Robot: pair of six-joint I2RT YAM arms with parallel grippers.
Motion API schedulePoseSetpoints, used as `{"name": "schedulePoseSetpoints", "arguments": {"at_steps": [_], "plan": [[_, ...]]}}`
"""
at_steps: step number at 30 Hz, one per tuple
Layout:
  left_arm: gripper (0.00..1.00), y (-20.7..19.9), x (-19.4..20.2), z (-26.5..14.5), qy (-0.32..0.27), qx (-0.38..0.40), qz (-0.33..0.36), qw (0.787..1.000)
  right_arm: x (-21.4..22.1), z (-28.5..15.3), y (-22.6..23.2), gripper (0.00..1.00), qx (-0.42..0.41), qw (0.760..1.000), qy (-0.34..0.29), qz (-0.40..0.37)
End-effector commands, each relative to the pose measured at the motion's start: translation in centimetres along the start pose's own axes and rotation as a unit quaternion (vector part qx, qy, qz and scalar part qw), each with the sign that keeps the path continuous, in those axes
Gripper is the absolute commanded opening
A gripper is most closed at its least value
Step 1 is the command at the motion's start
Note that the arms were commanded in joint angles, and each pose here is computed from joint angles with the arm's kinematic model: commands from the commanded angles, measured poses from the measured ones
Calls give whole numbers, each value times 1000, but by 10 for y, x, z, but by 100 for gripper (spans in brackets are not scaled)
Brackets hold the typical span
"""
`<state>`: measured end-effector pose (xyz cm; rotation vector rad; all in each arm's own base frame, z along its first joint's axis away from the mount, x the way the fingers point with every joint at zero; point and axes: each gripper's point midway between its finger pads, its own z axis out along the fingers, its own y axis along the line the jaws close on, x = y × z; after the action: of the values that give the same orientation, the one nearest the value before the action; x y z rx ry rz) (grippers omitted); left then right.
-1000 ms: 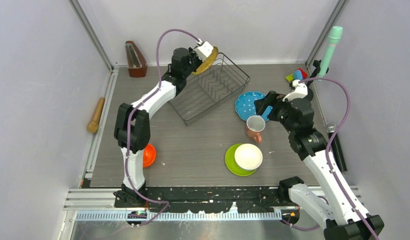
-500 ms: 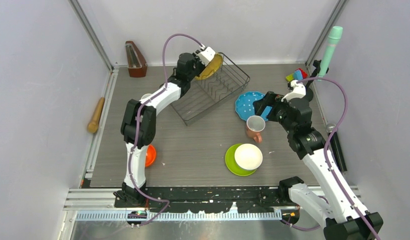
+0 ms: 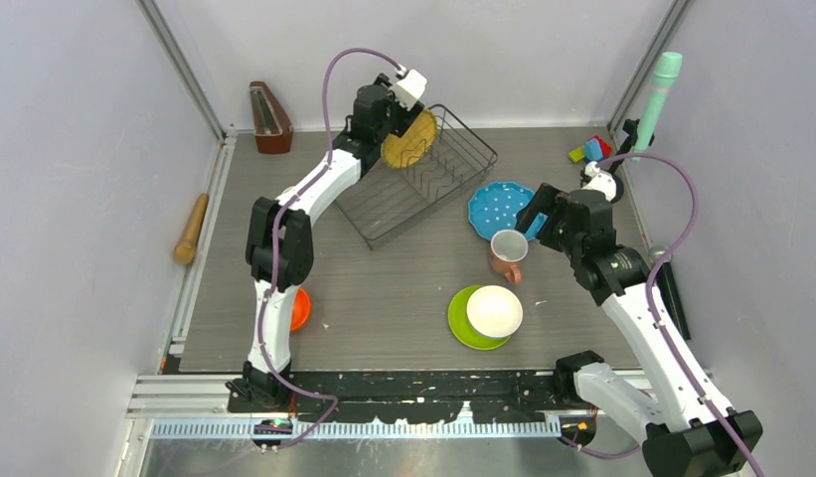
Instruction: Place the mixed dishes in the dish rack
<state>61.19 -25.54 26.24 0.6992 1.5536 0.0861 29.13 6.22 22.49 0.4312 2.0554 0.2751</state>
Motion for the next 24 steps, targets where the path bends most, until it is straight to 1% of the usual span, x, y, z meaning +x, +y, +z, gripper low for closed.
{"name": "schedulePoseSetpoints", "arguments": {"at_steps": [1, 4, 6, 8, 10, 12, 13, 14, 16, 17, 19, 21, 22, 24], "plan": [[73, 13, -31, -18, -14, 2, -27, 1000, -8, -2, -12, 100, 40, 998, -5, 41], [79, 2, -66, -48, -22, 72, -80, 994, -3, 7, -20, 99, 48, 997, 7, 62], [80, 2, -89, -69, -27, 95, -130, 987, -2, 14, -35, 96, 63, 993, 16, 95], [81, 5, -107, -90, -29, 101, -179, 978, 1, 23, -50, 91, 83, 986, 26, 141], [82, 12, -112, -105, -13, 76, -263, 962, 2, 32, -69, 90, 110, 975, 30, 192], [83, 10, -114, -122, 5, 70, -345, 936, 7, 40, -82, 89, 144, 964, 37, 222], [84, 2, -116, -130, 16, 87, -372, 924, 8, 43, -85, 89, 154, 960, 41, 228], [88, -5, -118, -139, 30, 106, -396, 912, 12, 49, -89, 89, 171, 954, 49, 240], [96, -17, -117, -158, 63, 134, -422, 894, 20, 57, -93, 89, 190, 945, 64, 257], [99, -23, -114, -166, 82, 143, -433, 886, 22, 60, -95, 87, 196, 943, 69, 261], [100, -32, -103, -182, 117, 149, -454, 871, 28, 69, -97, 84, 210, 934, 79, 276], [100, -43, -93, -198, 138, 163, -469, 857, 34, 77, -100, 83, 217, 929, 86, 286], [100, -54, -79, -204, 155, 167, -480, 847, 40, 82, -102, 82, 224, 926, 91, 290], [100, -59, -72, -218, 154, 168, -497, 837, 44, 90, -102, 79, 226, 924, 94, 295]]}}
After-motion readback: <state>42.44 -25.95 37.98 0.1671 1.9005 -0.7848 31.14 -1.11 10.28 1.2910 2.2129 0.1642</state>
